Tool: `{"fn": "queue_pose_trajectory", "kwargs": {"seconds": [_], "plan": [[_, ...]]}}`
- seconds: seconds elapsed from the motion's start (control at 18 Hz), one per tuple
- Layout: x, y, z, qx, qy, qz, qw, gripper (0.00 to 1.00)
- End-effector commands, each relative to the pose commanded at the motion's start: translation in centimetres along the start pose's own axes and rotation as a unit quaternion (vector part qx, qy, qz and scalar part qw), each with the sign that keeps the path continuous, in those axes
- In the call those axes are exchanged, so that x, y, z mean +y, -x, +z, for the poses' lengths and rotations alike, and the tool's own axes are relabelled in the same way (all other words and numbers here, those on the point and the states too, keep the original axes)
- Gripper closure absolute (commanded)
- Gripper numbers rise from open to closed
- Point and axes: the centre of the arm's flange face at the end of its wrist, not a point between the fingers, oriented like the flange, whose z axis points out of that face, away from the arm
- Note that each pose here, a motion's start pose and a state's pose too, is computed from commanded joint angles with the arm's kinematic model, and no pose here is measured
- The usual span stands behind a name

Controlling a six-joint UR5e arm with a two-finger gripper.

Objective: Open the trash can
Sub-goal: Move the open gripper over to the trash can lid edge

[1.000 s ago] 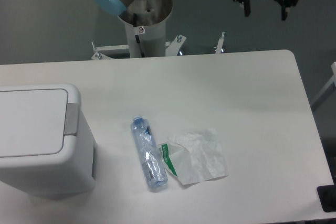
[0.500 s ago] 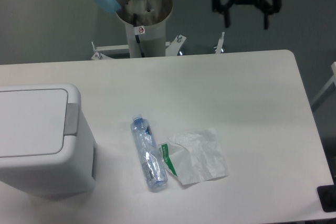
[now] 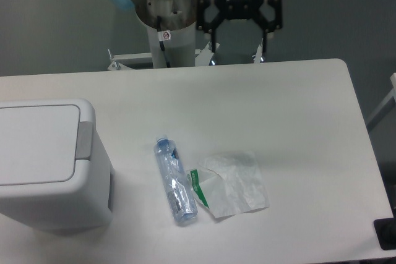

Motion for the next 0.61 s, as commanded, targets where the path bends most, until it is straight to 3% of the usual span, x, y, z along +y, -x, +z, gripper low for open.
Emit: {"fn": "queue_pose_trajectory", "kwargs": {"seconds": [0.33,0.61], "plan": [[-3.2,-5.1,4.8,0.026,-0.036,-0.088,0.9952,0.00],[-3.9,-8.0,6.8,0.044,-0.034,-0.084,0.9949,0.00]]}}
